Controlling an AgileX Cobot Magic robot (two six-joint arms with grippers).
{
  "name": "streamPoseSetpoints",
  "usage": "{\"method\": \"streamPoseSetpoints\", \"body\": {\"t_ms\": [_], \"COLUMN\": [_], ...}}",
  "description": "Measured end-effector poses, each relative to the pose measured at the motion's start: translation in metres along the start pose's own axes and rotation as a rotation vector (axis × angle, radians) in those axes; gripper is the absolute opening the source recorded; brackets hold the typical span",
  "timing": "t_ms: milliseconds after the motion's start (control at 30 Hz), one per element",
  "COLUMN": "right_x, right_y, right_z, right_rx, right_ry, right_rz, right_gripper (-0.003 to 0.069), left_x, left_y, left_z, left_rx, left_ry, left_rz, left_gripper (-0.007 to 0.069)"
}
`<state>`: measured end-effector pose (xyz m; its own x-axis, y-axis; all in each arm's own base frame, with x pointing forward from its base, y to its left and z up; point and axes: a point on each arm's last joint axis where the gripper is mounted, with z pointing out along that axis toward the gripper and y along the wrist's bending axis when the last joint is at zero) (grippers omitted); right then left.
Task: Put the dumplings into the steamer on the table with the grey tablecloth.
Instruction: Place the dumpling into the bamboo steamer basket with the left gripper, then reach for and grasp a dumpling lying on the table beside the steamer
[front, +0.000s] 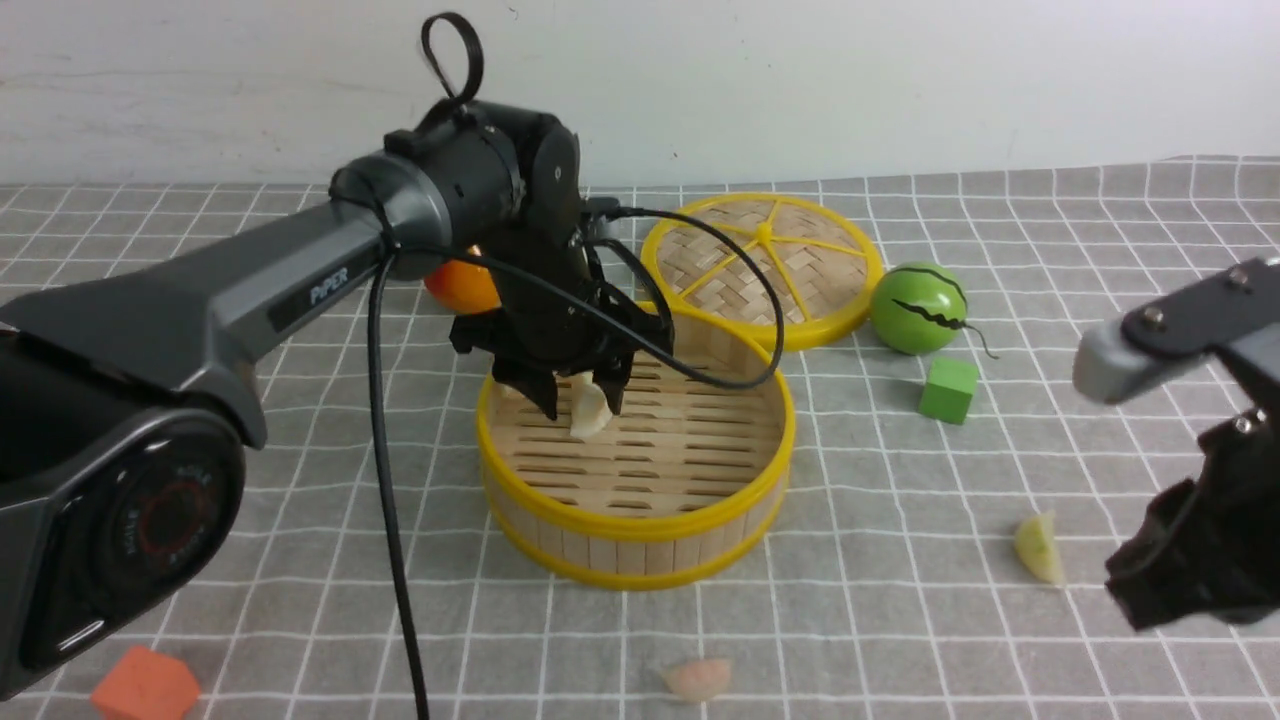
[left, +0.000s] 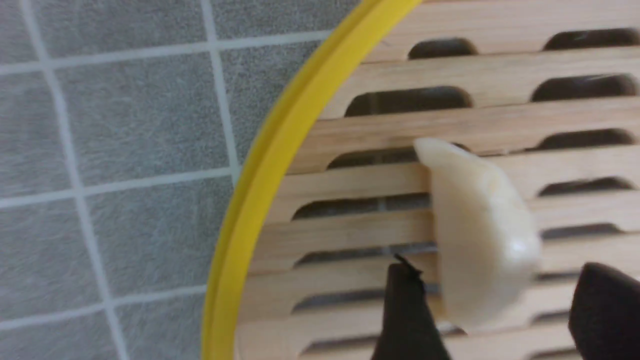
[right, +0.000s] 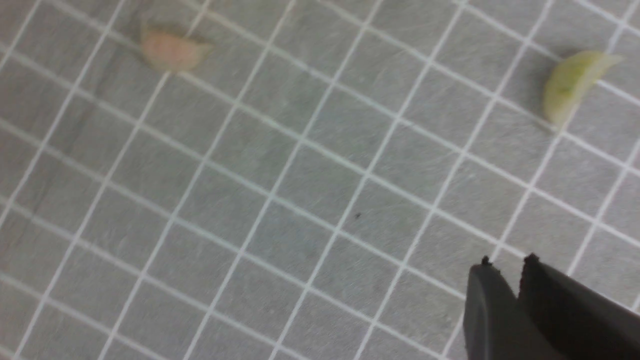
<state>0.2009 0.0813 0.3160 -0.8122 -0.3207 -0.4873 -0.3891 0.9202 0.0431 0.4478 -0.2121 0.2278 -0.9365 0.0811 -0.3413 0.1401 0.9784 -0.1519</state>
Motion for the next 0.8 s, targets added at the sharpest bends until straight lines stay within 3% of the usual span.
{"method": "streamPoseSetpoints", "body": {"t_ms": [200,367,533,667,800], "right_x": [-0.022,-0.032,-0.047,-0.055,-0.054], "right_y": [-0.039,-0.057,-0.067,-0.078,-0.084], "right_z": [0.015,0.062,0.105,0.151,0.177], "right_rx": [0.052,0.048,0.049,0.077,0.100], "right_ry": [-0.001,0.068,0.101,0.151,0.193], "right_rz": [0.188,0.249,0.266,0.305,0.327], "right_gripper": [0.0248,0.0361,0.0418,0.0427,0.0426], "left_x": [-0.013,-0.007,0.004,0.030,0.056], "left_y": [-0.008,-0.009,-0.007,0.001,0.010], "left_z": [-0.094,-0.164,-0.214,-0.252,-0.256], "left_rx": [0.036,0.071,0.099,0.106,0.085], "left_ry": [-0.119,-0.240,-0.333,-0.363,-0.315], "left_rz": [0.064,0.086,0.090,0.093,0.094], "left_gripper": [0.0473,0.0437,0.0317,0.0111,-0.0015]}}
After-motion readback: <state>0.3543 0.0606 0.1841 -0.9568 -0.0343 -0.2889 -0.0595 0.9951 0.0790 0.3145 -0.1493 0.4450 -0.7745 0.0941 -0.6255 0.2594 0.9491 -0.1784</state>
